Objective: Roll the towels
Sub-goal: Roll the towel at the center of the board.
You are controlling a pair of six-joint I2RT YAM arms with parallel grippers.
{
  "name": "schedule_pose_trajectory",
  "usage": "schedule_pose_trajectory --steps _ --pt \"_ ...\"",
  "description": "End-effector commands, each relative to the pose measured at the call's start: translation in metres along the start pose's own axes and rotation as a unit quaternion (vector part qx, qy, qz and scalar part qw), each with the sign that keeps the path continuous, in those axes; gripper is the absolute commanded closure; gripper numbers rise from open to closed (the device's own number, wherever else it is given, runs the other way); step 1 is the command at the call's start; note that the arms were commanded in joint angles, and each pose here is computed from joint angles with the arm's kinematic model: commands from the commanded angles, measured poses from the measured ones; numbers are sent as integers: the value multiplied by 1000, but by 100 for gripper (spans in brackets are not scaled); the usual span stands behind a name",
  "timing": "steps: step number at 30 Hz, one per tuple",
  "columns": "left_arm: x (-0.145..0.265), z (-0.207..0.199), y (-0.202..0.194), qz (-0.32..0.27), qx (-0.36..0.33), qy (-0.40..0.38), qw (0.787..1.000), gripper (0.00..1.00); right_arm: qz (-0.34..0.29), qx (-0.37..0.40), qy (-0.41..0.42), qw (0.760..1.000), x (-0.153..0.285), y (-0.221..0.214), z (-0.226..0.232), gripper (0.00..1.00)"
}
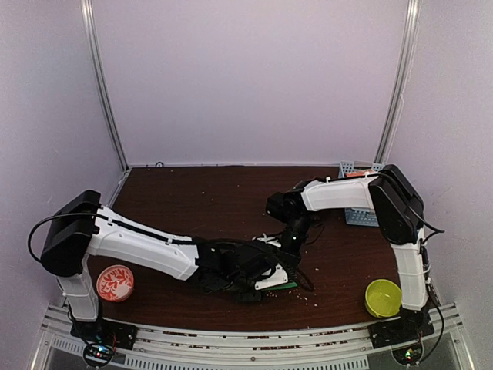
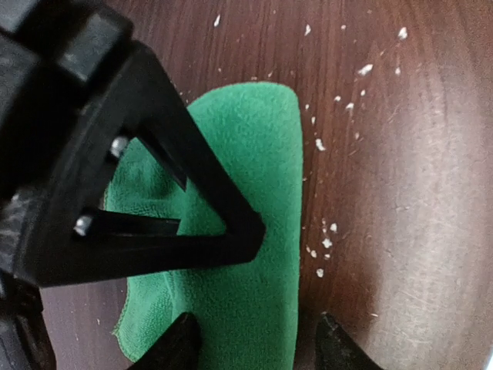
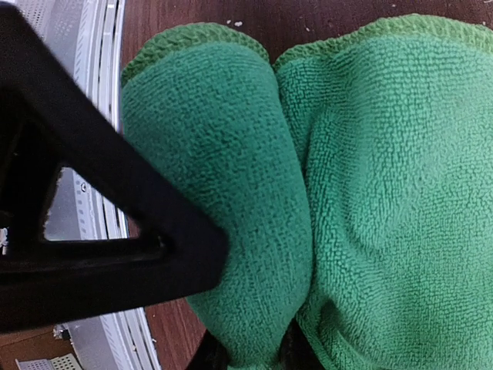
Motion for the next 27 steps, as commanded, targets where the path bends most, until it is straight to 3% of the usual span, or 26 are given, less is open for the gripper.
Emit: schedule_pose_trajectory --steps 1,6,9,15,19,23,27 --pt "-11 8 -1 26 -25 33 999 50 103 -47 -29 993 -44 -43 -29 95" --pt "-20 2 -6 31 -29 29 999 54 100 -44 -25 994 -44 -44 -27 95" --pt "-27 -3 -10 38 -34 22 998 62 94 -39 -16 995 -43 -42 -23 93" --pt "-35 -10 -14 53 -44 5 998 83 56 4 -6 998 -12 -29 4 72" --pt "-33 -16 -12 51 -44 -26 997 91 7 36 -21 999 37 -17 27 53" --pt "-30 -27 -7 42 -40 -80 995 93 -82 37 -61 994 110 -4 40 50" --pt "-35 -37 -5 45 -18 -146 988 94 -196 39 -129 971 190 6 57 50"
Point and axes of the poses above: each gripper's point midway between its finger pads, its own x axis back along the fingers, its own z axis along the line the jaws close on, y = z × x, the point moved 4 cm from there along x, back along the fingers, and after that the axes turned 10 degrees about -x, right-handed, at the moved point
